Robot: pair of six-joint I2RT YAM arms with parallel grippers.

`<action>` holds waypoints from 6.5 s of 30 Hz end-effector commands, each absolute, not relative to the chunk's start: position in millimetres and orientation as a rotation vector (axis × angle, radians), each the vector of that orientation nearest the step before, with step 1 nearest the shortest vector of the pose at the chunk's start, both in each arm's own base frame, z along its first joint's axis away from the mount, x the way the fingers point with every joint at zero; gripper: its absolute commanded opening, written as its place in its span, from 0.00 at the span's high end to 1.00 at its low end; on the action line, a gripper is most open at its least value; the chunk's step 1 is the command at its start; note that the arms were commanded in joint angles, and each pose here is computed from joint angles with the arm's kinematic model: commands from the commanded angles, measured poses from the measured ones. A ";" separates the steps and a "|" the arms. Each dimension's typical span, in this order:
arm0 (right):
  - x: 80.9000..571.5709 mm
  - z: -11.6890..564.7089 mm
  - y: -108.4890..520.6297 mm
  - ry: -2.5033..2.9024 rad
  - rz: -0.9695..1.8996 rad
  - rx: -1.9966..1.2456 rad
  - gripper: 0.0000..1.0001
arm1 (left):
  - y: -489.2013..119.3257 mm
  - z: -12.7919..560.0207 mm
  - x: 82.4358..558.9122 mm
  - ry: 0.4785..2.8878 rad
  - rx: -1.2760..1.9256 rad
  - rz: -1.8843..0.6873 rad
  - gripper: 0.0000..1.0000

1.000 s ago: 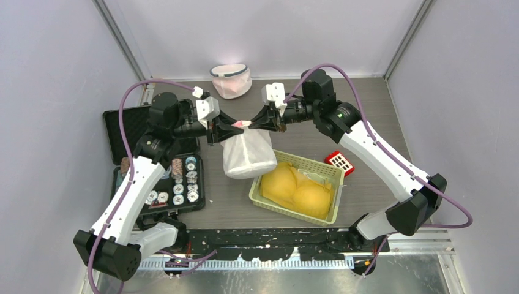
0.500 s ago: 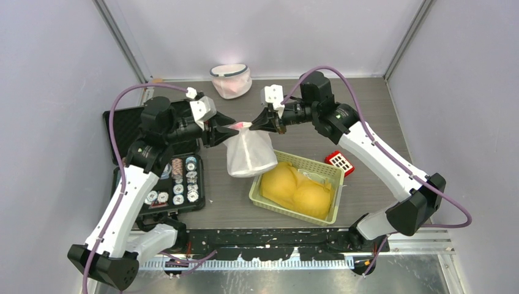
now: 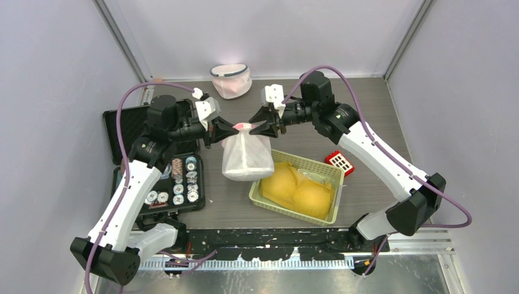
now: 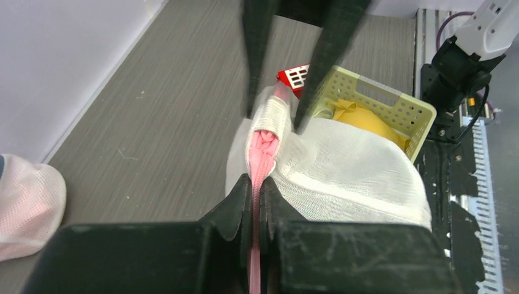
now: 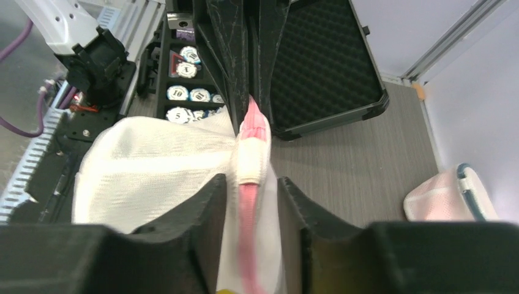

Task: Unzip the laundry bag and remove the bra
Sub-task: Unzip the laundry bag at the center of the board.

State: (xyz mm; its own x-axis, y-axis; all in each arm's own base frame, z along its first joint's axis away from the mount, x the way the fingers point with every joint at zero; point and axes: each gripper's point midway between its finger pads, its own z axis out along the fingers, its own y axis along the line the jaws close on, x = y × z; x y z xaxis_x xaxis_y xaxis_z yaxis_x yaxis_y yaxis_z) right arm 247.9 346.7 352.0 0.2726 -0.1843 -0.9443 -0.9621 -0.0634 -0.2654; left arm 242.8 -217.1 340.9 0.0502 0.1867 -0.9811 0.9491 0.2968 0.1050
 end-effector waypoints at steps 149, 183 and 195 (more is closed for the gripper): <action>236.6 404.0 348.7 1.224 1.316 -1.067 0.30 | -233.4 443.7 227.5 1.304 0.787 -1.231 1.00; 243.2 391.9 343.1 1.200 1.167 -1.190 0.99 | -210.2 420.6 236.4 1.495 0.790 -1.133 0.62; 251.5 378.2 334.3 1.097 0.824 -1.376 0.99 | -212.9 407.4 250.3 1.662 0.740 -1.146 0.53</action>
State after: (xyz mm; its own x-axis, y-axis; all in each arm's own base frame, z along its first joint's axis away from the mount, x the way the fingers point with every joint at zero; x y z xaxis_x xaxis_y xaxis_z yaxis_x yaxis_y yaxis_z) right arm 257.0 339.6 348.1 0.1147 -0.1469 -0.9825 -0.9902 0.0621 -0.1249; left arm 244.6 -211.5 411.0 -0.3243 -0.0569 -0.9442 0.8779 0.3535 -0.3229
